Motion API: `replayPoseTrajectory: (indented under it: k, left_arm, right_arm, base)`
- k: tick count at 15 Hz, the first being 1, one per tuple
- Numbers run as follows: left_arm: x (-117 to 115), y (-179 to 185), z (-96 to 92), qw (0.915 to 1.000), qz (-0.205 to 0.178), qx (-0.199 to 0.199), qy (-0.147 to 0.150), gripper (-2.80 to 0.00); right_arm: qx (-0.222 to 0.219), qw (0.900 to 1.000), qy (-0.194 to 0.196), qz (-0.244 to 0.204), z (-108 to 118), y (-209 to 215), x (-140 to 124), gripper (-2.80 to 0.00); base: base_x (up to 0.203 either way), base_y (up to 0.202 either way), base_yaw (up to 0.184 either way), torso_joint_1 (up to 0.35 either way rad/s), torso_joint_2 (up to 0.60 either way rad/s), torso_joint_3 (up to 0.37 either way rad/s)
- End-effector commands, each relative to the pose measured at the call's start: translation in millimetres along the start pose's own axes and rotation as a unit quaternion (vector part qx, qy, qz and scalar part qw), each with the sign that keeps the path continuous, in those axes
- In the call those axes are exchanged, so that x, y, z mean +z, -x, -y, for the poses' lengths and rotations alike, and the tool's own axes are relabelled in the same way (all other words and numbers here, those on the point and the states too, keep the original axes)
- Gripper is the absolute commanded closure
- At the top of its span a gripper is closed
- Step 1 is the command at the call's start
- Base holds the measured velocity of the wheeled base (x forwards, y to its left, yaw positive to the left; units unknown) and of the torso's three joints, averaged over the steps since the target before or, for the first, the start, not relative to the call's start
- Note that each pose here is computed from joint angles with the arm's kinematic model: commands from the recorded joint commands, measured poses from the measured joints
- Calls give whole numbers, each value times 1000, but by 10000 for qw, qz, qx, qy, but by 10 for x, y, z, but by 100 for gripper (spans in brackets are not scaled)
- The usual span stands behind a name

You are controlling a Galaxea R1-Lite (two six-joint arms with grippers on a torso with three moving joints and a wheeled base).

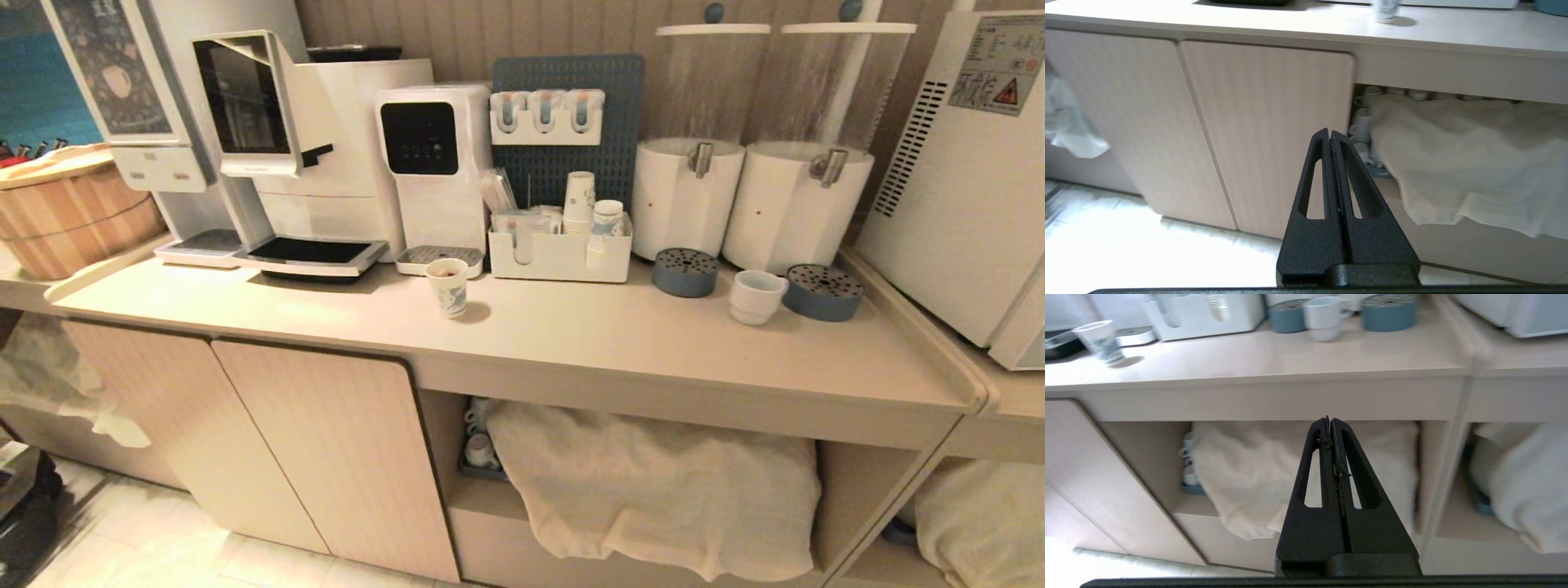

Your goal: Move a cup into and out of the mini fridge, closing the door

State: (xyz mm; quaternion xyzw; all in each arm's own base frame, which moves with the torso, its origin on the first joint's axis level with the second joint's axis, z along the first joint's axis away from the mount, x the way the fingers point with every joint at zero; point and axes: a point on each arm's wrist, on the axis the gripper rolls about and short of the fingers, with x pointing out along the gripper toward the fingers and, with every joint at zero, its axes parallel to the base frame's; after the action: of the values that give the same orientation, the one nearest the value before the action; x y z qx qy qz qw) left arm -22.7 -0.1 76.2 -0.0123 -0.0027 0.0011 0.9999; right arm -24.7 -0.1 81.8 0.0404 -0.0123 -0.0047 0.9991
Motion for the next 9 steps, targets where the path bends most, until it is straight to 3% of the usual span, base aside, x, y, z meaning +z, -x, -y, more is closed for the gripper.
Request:
replayPoseTrajectory:
  k: [1,9]
  left_arm:
    - [1,0,0,10000,4,4,-1,0]
    - [2,0,0,10000,12,3,15,0]
  right_arm:
    - [-2,10000,-2,-6,0,-1,0,0]
    - [-2,10000,-2,-6,1,-3,-5,0]
  base:
    - [0,138,14,6,5,4]
    - [0,11,1,1,0,0]
